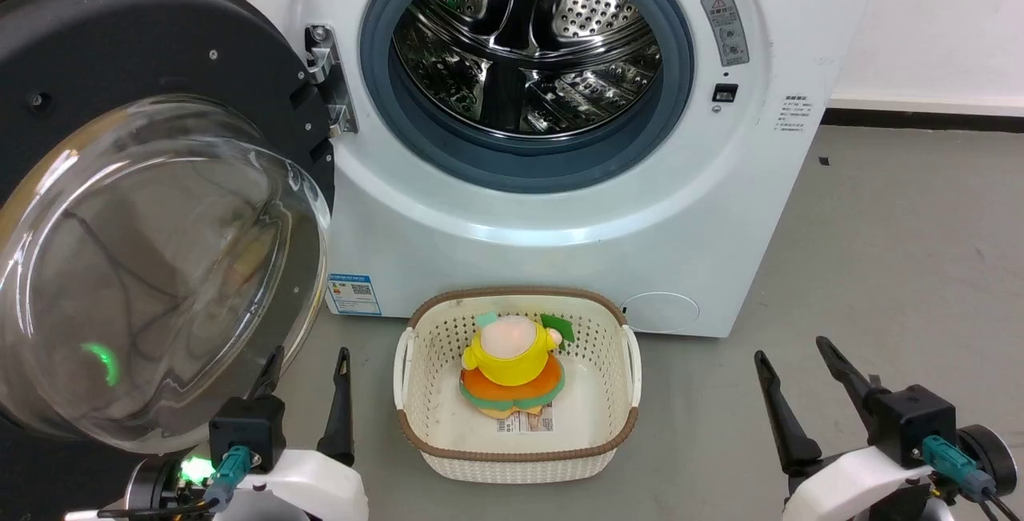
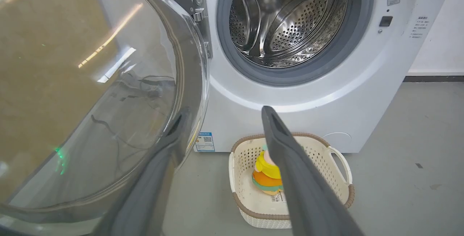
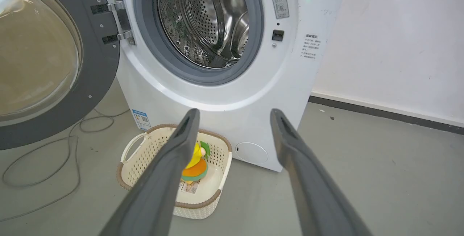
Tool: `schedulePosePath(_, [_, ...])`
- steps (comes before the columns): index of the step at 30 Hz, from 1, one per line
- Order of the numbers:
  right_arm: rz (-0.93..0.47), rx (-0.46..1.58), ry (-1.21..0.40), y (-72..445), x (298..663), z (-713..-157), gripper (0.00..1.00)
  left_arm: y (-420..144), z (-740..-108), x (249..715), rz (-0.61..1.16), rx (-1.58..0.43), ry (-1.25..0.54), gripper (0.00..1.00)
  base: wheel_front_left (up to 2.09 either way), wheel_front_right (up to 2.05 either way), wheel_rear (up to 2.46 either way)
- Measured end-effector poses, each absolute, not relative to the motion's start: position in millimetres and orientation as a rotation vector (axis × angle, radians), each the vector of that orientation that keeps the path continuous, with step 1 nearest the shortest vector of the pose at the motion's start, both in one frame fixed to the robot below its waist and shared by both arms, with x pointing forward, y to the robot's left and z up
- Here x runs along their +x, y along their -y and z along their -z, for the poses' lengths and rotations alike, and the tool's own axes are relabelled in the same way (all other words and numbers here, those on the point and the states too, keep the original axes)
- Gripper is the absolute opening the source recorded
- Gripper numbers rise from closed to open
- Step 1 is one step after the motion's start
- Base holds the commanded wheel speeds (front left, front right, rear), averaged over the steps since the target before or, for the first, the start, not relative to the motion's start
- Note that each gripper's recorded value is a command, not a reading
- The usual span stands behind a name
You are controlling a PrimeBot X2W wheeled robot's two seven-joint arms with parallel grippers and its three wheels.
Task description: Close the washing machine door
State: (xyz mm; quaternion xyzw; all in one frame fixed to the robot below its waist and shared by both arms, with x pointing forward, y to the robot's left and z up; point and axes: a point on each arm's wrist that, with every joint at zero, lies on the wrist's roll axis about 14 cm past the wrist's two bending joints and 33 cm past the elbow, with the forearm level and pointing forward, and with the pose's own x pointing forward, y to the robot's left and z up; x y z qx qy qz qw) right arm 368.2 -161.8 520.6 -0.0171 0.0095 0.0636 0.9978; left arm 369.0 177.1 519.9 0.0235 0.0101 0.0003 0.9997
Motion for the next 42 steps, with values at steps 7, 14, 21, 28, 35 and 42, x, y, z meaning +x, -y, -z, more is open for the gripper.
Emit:
schedulePosePath(7, [-0.130,-0.020,-0.009,160.9,368.5,-521.1,1.00,-176.3,-518.4,368.2,-0.003,0.038,-0.017,1.00,0.00,0.00,0.00])
schedulePosePath(14, [-0.144,-0.009,0.008,156.2,370.0,-523.5,1.00,-179.3,-519.5,365.9,-0.015,0.029,-0.005,1.00,0.00,0.00,0.00])
schedulePosePath(21, [-0.168,0.013,0.018,147.9,372.7,-525.1,1.00,-186.8,-520.5,361.3,-0.041,0.021,0.006,1.00,0.00,0.00,0.00])
schedulePosePath(28, [-0.205,0.025,0.032,135.4,376.4,-526.9,1.00,-197.9,-521.6,354.5,-0.080,0.013,0.017,1.00,0.00,0.00,0.00])
schedulePosePath(35, [-0.251,0.043,0.038,120.0,378.7,-526.7,1.00,-210.7,-523.1,345.5,-0.124,0.006,0.030,1.00,0.00,0.00,0.00])
schedulePosePath(42, [-0.301,0.054,0.052,103.0,382.5,-529.4,1.00,-224.6,-525.0,334.3,-0.170,0.001,0.044,1.00,0.00,0.00,0.00])
